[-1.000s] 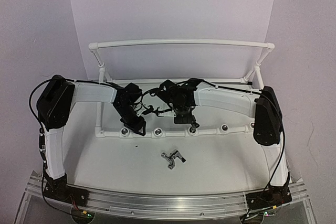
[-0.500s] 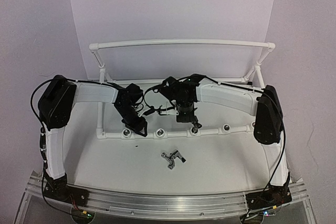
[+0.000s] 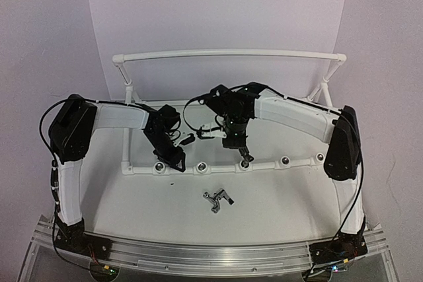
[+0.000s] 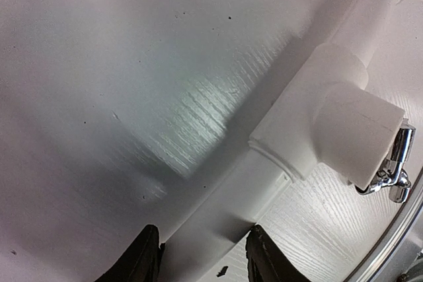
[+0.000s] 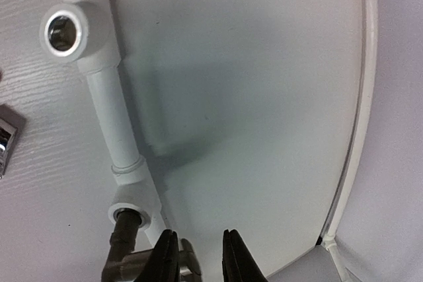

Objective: Install the water faucets

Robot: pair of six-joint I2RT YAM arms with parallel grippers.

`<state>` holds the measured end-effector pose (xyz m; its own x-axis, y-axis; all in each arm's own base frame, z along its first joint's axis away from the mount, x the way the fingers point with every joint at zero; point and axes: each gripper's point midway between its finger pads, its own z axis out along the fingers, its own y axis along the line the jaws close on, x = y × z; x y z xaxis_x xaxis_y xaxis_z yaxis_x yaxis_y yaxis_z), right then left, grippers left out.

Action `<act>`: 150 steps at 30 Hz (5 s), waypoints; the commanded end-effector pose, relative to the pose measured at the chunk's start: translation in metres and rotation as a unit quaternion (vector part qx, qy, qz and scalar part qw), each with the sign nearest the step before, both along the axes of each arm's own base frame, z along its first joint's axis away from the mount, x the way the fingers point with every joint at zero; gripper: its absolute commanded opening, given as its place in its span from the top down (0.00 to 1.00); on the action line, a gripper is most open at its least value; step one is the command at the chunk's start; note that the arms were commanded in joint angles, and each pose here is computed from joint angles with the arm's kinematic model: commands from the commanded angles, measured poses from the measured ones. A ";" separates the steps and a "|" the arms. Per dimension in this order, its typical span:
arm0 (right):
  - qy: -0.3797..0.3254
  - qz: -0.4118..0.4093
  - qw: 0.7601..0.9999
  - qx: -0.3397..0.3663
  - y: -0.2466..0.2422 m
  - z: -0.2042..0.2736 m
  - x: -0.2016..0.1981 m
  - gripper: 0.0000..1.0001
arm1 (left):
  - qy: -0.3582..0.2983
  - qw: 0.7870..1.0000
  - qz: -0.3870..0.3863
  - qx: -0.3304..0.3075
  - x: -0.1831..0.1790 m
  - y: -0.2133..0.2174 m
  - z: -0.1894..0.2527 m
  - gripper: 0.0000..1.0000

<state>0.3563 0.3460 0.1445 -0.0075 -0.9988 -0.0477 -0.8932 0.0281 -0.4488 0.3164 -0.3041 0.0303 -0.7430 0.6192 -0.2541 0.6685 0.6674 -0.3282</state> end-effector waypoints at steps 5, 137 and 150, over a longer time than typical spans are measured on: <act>-0.008 0.010 0.993 -0.114 -0.038 -0.028 -0.018 0.80 | 0.041 0.998 0.014 0.040 -0.012 0.014 -0.023 0.55; -0.011 0.276 0.955 -0.109 -0.028 -0.003 -0.054 0.02 | 0.068 0.997 0.024 0.021 -0.007 0.000 -0.028 0.51; -0.029 0.348 0.937 -0.012 -0.018 0.057 -0.106 0.02 | 0.016 0.999 0.033 -0.018 0.005 -0.009 0.032 0.00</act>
<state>0.2744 0.3288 0.1709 0.5997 -0.7962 0.0805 -0.6870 -0.5638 -0.4585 0.3245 -0.3095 0.0314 -0.7891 0.5737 -0.2194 0.6115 0.7000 -0.3688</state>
